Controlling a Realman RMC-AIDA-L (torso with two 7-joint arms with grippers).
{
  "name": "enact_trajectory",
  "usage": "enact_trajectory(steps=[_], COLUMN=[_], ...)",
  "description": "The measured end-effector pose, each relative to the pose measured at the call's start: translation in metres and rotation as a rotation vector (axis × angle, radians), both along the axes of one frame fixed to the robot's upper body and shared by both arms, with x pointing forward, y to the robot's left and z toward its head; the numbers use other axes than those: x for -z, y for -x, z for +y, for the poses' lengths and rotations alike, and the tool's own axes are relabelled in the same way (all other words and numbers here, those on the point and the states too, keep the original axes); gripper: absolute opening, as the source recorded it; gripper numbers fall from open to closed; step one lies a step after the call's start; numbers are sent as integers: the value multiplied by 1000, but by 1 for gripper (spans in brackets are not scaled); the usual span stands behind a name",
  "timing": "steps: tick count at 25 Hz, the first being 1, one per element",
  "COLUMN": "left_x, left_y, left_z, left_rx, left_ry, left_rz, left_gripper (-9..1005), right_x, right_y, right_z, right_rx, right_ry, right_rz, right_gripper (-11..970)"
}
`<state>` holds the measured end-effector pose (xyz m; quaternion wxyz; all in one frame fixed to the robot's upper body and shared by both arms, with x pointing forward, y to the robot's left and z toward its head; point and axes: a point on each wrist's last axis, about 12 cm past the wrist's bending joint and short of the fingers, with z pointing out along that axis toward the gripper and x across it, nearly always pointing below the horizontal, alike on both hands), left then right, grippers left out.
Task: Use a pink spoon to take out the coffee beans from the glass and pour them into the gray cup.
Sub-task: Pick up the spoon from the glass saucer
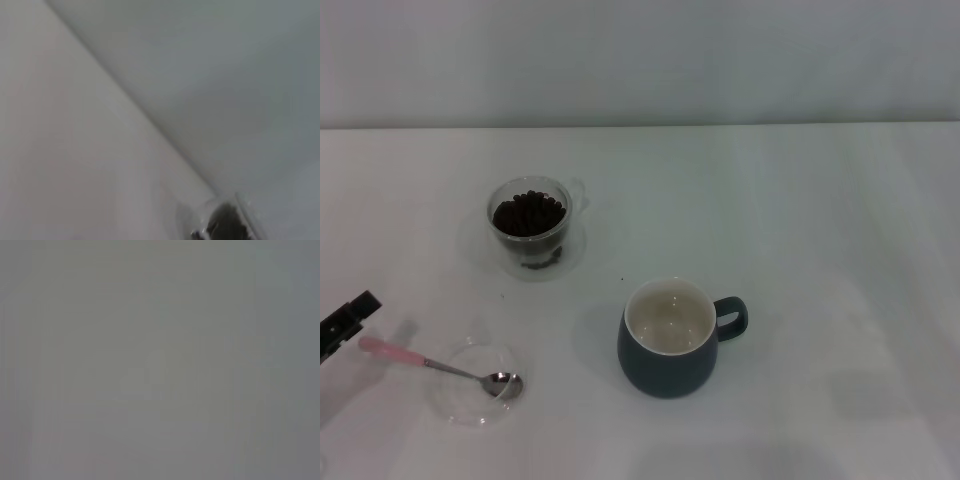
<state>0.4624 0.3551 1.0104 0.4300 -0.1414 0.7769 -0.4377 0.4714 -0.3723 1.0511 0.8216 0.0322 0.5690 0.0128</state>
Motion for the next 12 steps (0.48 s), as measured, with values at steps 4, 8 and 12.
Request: enact_trajectory(steps=[4,8,12], left_x=[6,9,12], left_y=[12,16,17], left_z=[-2,-6,-12], left_rx=[-39,-44,-49], left_ry=[30,59,85], left_rz=[2,21,37], left_gripper=[758,846,868], right_x=[-1,-3,-5], right_y=[-1,-4,-7], right_z=[-1,-1,-2], right_rx=[0,-4,-6], right_ry=[6,14,22], right_rz=[-3,-9,-16], right_gripper=[741,741,741])
